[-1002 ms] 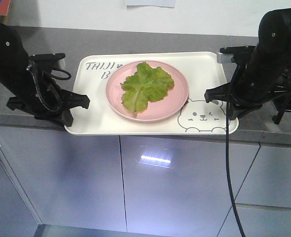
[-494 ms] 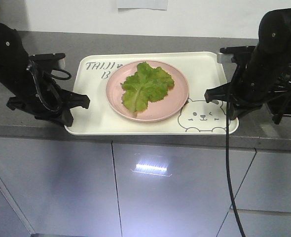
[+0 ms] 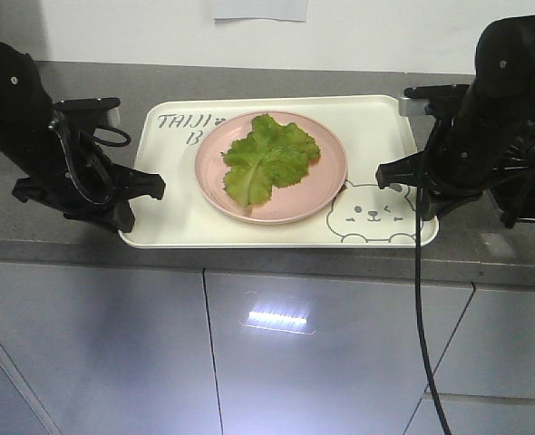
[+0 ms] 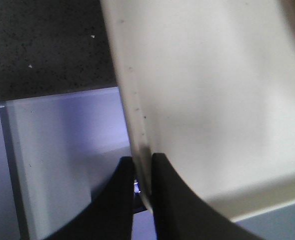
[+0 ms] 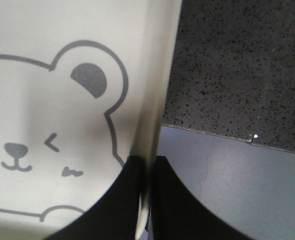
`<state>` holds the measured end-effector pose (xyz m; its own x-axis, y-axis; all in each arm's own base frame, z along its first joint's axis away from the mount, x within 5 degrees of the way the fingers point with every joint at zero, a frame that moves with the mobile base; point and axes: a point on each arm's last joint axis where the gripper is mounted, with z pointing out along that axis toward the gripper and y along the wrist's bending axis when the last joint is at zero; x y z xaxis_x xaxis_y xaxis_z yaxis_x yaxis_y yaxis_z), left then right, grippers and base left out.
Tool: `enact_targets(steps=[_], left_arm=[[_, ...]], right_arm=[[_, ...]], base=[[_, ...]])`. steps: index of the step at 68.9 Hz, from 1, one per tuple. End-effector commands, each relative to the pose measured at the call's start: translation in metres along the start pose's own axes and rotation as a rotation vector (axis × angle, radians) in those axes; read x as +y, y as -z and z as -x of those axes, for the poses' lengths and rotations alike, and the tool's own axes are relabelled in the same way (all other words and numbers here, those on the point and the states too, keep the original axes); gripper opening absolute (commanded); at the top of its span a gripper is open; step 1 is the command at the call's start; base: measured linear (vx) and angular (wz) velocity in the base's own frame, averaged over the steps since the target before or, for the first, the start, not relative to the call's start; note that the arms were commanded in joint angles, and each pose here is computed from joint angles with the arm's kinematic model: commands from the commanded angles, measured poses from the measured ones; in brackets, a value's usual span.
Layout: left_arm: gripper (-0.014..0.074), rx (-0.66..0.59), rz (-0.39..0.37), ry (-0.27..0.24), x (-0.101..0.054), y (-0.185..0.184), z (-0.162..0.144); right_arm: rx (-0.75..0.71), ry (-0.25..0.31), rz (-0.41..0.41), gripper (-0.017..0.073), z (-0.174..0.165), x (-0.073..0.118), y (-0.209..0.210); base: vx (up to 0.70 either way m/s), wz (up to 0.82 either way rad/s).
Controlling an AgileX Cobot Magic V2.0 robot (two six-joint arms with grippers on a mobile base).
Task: Transfer vegetables to tray and serve
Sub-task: 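Hold the tray level with both grippers as the base approaches the counter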
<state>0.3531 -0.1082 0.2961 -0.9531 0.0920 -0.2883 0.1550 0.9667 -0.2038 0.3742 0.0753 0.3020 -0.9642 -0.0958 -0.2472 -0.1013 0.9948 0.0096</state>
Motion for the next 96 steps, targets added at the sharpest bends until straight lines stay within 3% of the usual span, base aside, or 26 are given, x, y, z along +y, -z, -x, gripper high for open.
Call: enact_targets(steps=[1,96], left_arm=[[-0.0006,-0.140,-0.090,-0.029,-0.0186,0.0346,0.0040],[-0.0006,-0.140,-0.090,-0.029,-0.0186,0.0346,0.0040]], right_arm=[[-0.135,0.023,0.038,-0.0008,0.0025,0.0042,0.0317],[-0.135,0.023,0.038,-0.0008,0.0025,0.0042,0.0317]], base=[[0.03,0.02],[0.03,0.02]])
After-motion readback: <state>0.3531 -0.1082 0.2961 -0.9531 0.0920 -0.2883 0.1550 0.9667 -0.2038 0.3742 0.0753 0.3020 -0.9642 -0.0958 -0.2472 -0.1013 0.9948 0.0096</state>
